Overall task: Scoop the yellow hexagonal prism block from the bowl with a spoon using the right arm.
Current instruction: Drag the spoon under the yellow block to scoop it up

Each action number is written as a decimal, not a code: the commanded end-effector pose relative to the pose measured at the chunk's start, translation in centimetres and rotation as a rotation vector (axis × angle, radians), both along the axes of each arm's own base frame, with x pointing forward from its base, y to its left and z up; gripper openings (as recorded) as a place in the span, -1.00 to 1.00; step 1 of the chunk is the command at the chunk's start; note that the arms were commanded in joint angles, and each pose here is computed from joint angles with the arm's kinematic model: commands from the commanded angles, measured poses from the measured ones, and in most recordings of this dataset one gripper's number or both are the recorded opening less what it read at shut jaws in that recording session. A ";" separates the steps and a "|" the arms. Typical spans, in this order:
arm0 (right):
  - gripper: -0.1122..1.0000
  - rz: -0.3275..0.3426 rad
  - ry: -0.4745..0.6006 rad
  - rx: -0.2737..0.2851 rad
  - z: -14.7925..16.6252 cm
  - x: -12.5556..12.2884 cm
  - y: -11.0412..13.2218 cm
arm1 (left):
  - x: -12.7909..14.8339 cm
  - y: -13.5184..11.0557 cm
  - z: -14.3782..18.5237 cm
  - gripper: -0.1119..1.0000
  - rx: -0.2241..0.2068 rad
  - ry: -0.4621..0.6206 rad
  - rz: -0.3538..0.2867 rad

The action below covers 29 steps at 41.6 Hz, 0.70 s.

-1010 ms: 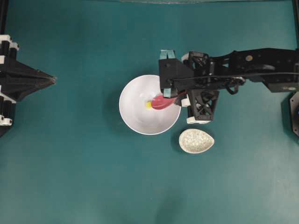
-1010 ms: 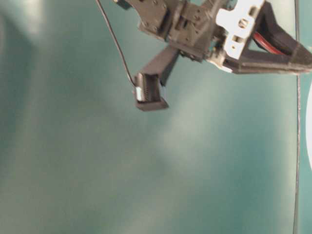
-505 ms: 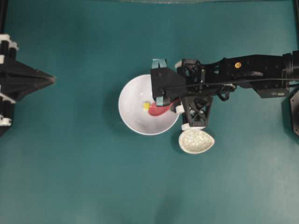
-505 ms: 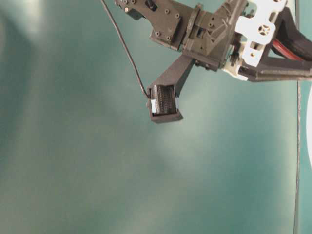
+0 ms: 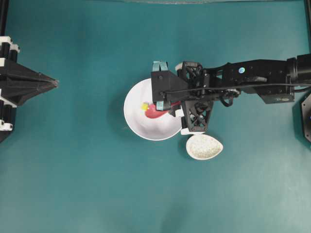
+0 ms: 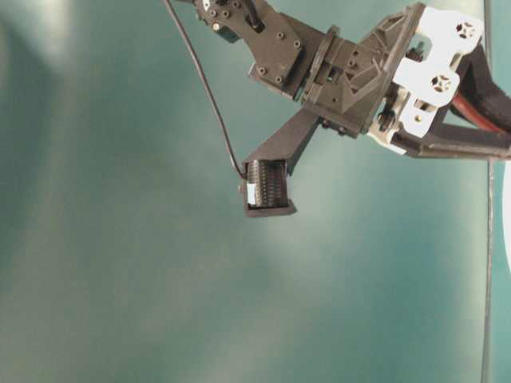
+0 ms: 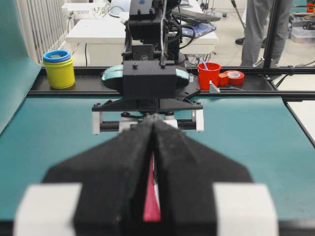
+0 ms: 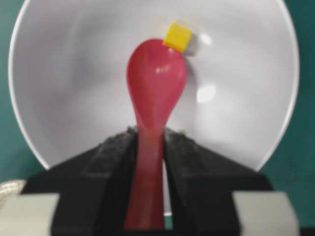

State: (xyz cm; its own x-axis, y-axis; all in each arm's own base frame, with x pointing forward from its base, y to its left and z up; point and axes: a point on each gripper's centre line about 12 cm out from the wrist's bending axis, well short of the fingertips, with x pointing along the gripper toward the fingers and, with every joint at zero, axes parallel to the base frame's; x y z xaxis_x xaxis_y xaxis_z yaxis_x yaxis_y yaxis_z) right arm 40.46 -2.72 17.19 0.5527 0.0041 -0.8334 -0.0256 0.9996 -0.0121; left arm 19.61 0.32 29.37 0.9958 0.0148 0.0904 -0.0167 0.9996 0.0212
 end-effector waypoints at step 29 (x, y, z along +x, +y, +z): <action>-0.40 -0.029 -0.161 -0.021 2.1 1.3 -0.9 | 0.3 0.1 0.7 -0.80 0.000 -0.014 0.002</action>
